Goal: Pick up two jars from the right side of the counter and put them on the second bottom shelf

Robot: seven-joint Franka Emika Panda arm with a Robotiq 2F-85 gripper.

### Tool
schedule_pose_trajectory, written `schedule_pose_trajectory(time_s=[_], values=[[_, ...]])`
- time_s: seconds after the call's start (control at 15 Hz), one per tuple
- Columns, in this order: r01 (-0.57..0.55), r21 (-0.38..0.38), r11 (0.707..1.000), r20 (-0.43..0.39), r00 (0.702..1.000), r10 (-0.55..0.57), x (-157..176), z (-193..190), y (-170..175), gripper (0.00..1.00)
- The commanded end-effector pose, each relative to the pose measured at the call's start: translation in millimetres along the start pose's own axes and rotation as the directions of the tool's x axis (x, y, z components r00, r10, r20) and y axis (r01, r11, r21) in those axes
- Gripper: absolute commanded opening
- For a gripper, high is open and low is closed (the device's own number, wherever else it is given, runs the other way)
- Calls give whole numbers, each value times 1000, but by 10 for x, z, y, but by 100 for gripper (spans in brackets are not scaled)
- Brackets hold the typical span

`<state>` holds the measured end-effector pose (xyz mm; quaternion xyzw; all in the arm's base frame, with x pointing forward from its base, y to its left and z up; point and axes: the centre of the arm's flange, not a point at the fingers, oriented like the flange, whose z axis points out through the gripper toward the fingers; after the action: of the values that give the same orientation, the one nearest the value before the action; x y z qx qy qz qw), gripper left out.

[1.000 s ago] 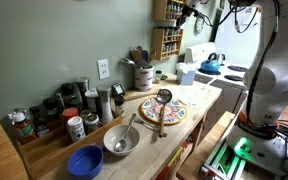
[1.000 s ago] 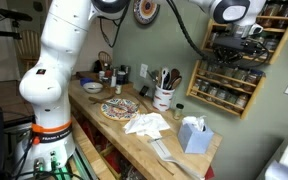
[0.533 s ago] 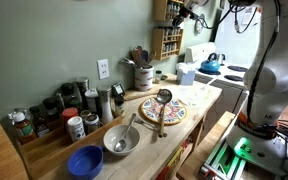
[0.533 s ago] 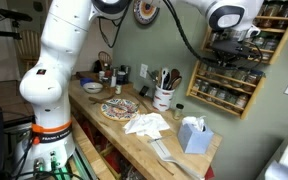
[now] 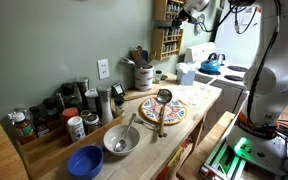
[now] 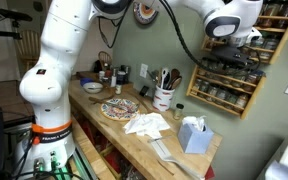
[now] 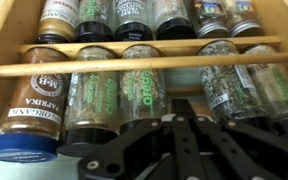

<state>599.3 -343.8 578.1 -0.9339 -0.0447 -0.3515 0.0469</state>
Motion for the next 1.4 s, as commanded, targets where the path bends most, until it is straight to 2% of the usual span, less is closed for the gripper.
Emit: schedule_pose_trajectory(time_s=[0.0, 0.4, 0.73, 1.07, 1.33], values=[[0, -15, 1000, -28, 1000, 0, -140, -6, -9, 0], [11, -19, 1000, -28, 1000, -12, -160, -32, 2, 0], [98, 82, 992, 11, 995, -99, -214, -108, -61, 0], [133, 131, 982, 61, 988, -142, -296, -397, -11, 0], [151, 224, 963, 176, 965, -192, -378, -653, -137, 0]])
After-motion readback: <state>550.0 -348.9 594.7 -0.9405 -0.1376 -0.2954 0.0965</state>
